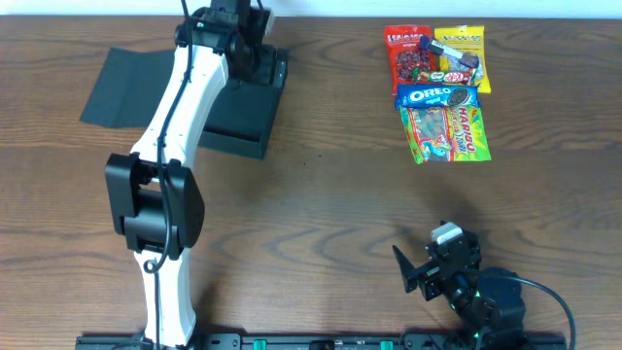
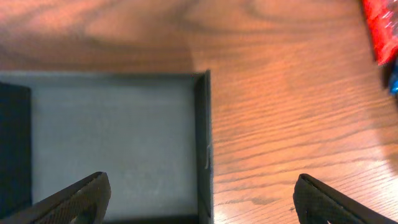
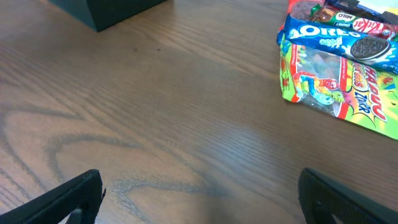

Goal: Pack container
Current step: 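Reach the left gripper to the black box and grip its edge, then drag the black box with the left gripper toward the table center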

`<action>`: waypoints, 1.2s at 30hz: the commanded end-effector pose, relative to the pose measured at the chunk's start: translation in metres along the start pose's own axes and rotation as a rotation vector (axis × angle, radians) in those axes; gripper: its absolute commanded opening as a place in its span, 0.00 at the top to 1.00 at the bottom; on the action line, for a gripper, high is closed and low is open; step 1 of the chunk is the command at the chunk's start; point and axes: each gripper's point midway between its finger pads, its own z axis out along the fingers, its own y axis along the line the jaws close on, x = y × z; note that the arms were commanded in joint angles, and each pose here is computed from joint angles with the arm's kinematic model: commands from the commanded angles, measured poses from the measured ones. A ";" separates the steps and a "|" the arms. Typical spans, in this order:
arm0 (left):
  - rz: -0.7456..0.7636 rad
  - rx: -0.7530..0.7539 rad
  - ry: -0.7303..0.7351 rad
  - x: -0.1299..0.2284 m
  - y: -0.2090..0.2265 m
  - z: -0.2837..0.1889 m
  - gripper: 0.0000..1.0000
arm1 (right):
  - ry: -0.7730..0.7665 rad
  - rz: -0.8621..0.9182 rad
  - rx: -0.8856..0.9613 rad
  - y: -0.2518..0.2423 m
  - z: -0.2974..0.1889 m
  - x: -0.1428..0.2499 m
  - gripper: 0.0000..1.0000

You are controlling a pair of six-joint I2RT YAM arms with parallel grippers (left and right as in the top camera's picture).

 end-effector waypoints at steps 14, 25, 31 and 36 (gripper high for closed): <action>0.036 0.003 0.251 0.084 0.000 0.052 0.61 | -0.002 -0.012 -0.010 0.002 0.000 0.001 0.01; 0.314 0.024 0.360 0.112 -0.034 0.051 0.94 | -0.002 -0.012 -0.010 0.002 0.000 0.001 0.01; 0.498 0.040 0.494 0.143 -0.047 0.041 0.94 | -0.002 -0.012 -0.010 0.002 0.000 0.001 0.01; 0.634 0.083 0.588 0.168 -0.073 0.032 0.94 | -0.002 -0.012 -0.010 0.002 0.000 0.000 0.01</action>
